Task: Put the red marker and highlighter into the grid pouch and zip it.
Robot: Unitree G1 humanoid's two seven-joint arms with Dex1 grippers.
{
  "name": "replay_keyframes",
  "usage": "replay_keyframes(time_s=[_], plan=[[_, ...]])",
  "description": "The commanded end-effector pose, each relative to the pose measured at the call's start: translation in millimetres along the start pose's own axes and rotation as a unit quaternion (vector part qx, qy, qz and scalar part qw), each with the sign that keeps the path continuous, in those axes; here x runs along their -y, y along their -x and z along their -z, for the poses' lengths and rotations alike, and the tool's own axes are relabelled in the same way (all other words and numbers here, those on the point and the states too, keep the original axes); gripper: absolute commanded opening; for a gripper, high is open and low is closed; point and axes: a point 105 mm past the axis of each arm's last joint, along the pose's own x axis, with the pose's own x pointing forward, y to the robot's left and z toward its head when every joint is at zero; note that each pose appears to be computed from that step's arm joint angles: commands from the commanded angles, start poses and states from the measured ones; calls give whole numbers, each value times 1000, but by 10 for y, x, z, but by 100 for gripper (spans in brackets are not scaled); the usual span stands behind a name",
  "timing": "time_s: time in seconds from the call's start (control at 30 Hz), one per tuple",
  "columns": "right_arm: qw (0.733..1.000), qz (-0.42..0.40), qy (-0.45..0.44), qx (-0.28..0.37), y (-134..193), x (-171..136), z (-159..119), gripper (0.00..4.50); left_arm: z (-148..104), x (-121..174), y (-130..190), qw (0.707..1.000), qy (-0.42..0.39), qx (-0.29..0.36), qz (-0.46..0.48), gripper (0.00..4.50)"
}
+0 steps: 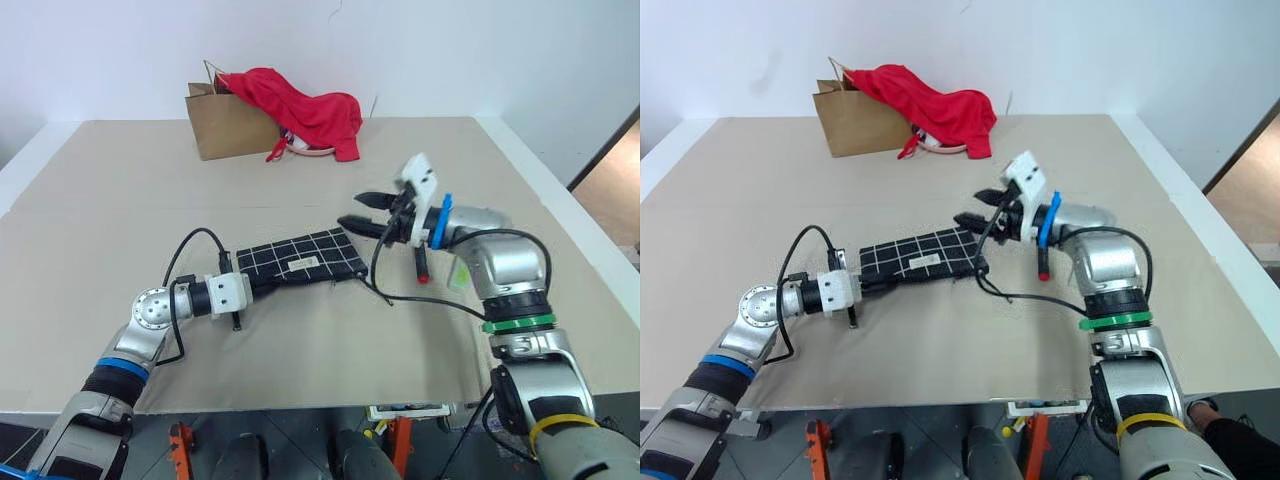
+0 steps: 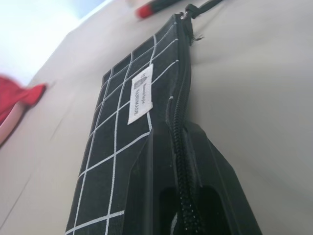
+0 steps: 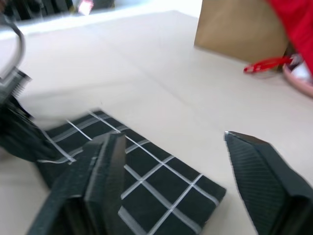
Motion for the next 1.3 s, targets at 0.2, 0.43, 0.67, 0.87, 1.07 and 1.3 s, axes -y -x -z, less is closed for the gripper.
replay_keyframes(time_s=[0.2, 0.43, 0.67, 0.87, 1.07, 1.3], plan=[[992, 93, 80, -11, 309, 240, -85, 340, -285, -417, -108, 988, 105, 10, -113, 0], [993, 89, 65, -37, 267, 70, 208, 340, -262, -385, -124, 987, 114, -9, -110, 0], [988, 119, 50, -82, 5, 95, 507, 340, -231, -300, -172, 988, 122, -9, -96, 0], [989, 115, 52, -82, -94, 116, 514, 291, -197, -265, -179, 988, 122, -12, -94, 0], [992, 85, 53, -83, -115, 31, 546, 82, -149, -225, -167, 989, 118, -18, -91, 0], [991, 88, 56, -88, -113, 26, 583, 1, -137, -183, -176, 989, 116, -15, -86, 0]])
